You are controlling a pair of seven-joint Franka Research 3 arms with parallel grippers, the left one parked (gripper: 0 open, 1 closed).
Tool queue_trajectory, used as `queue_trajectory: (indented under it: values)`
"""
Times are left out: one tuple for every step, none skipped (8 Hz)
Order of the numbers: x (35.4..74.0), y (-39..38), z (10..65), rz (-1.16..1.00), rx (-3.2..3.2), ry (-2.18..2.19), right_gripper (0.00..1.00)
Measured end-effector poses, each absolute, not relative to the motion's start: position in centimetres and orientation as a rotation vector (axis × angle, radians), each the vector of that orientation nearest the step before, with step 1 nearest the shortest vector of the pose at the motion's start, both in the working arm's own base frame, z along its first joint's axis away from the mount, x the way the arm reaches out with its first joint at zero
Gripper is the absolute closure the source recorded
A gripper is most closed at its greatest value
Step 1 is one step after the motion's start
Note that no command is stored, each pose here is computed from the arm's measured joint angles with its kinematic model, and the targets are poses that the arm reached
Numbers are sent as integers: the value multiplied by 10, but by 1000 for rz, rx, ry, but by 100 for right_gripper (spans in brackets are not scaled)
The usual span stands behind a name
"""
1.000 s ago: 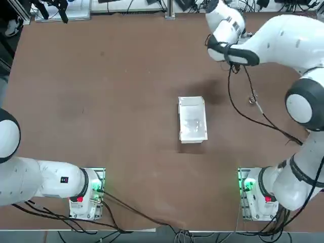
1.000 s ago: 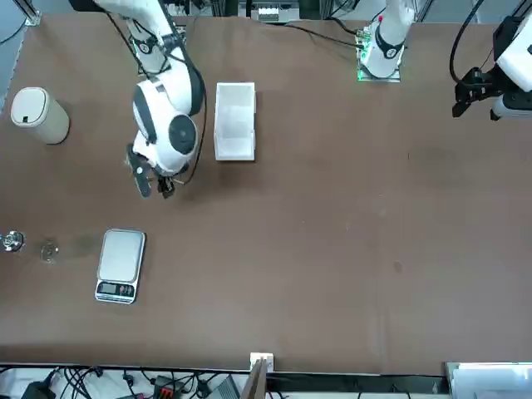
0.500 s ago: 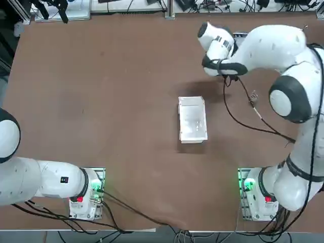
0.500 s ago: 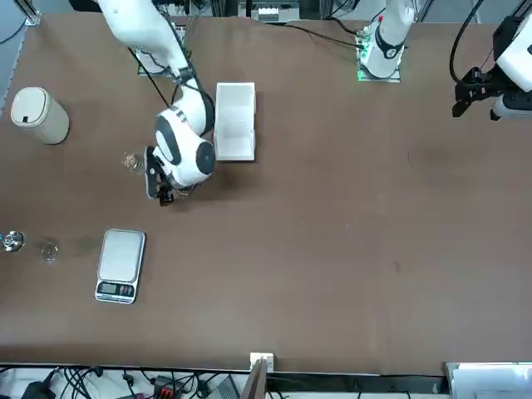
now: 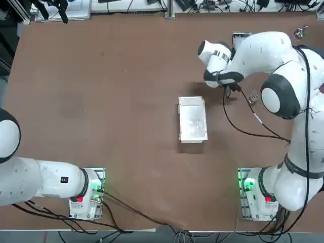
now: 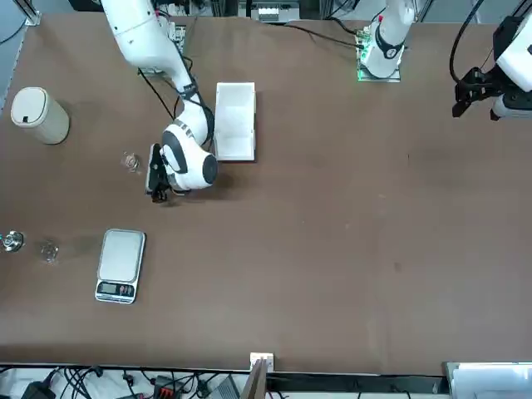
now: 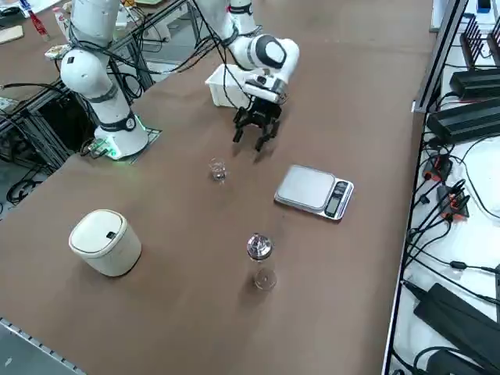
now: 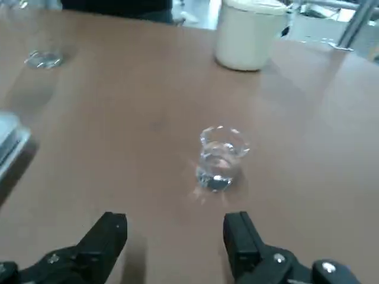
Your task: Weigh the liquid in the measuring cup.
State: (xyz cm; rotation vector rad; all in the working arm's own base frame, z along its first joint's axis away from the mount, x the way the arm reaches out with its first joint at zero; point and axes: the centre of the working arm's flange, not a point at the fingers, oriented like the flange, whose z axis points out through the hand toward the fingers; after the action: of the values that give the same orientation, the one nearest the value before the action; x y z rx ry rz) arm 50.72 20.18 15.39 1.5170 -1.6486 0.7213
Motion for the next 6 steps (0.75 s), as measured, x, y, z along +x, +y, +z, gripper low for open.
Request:
queue_trajectory:
  values:
    - [501,194,148,749,1462,-1674,1]
    - [497,188,142,780,1415,-1681,1]
    - [495,182,135,805,1379,-1680,1]
    - [493,176,128,813,1357,-1671,1]
    - [491,168,123,824,1339,-1658,1]
    - [487,158,119,845,1322,-1644,1]
